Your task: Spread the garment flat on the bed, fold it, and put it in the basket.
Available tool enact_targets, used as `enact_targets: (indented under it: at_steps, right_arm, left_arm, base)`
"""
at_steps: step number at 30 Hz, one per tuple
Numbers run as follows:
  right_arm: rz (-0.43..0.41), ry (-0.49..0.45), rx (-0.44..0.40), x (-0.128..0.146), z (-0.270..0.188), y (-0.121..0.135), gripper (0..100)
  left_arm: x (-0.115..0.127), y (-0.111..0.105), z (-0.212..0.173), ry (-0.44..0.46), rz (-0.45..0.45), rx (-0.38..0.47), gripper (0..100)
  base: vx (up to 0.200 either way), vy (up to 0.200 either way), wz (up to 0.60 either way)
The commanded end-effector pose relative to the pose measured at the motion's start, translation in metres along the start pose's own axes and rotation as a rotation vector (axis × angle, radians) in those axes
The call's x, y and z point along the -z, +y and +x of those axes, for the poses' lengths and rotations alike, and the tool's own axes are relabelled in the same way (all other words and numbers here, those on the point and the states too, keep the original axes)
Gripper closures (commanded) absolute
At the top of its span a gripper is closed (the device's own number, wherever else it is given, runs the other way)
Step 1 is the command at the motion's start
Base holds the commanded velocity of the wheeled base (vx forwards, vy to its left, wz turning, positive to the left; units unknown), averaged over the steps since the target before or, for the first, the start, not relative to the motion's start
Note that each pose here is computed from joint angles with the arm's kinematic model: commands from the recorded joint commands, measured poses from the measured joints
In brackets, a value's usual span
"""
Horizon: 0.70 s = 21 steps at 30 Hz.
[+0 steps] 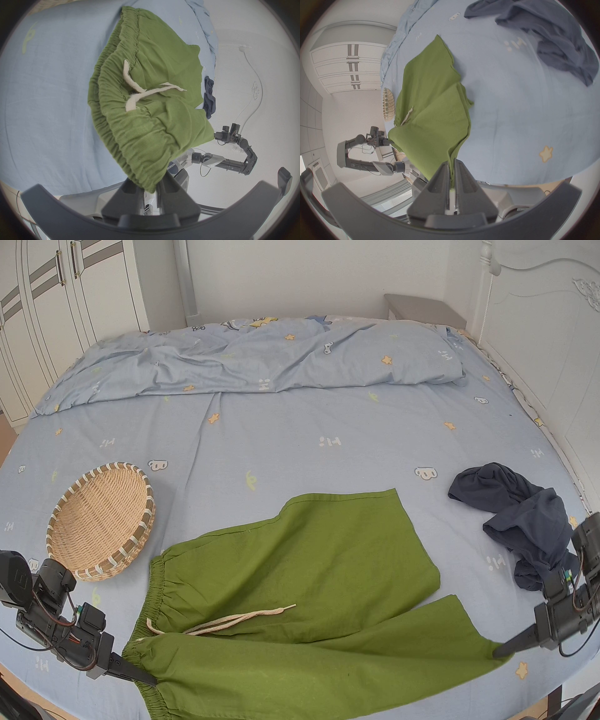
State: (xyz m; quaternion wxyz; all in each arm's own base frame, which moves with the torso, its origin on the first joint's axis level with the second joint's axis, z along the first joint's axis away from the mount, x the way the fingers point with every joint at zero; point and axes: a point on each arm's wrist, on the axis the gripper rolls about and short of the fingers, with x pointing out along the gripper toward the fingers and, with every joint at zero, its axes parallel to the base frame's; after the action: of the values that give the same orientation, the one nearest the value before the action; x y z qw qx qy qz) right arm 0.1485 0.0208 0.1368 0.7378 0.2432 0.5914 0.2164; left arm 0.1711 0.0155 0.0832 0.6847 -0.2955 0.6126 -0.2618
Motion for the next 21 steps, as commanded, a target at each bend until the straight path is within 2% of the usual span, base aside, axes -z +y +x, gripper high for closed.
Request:
enact_targets:
  at_steps: [1, 7, 16, 21]
  right_arm:
    - [-0.009, -0.008, 0.006, 0.034, 0.001, -0.009, 100]
    - [-0.048, 0.015, 0.039, 0.051, 0.018, -0.024, 100]
    - [-0.025, 0.057, 0.044, 0.058, 0.031, -0.035, 100]
    - [-0.025, 0.059, 0.044, 0.056, 0.038, -0.039, 100]
  left_arm:
    - [-0.007, 0.0, 0.005, 0.045, -0.006, -0.017, 100]
    - [-0.001, -0.002, 0.005, 0.094, -0.039, -0.019, 100]
    - [0.003, -0.007, 0.0, 0.172, -0.066, -0.056, 100]
    - [0.004, -0.006, 0.0, 0.184, -0.067, -0.084, 100]
  base:
    - [0.0, 0.0, 0.0]
    - [0.0, 0.0, 0.0]
    - [0.0, 0.0, 0.0]
    - [0.0, 0.0, 0.0]
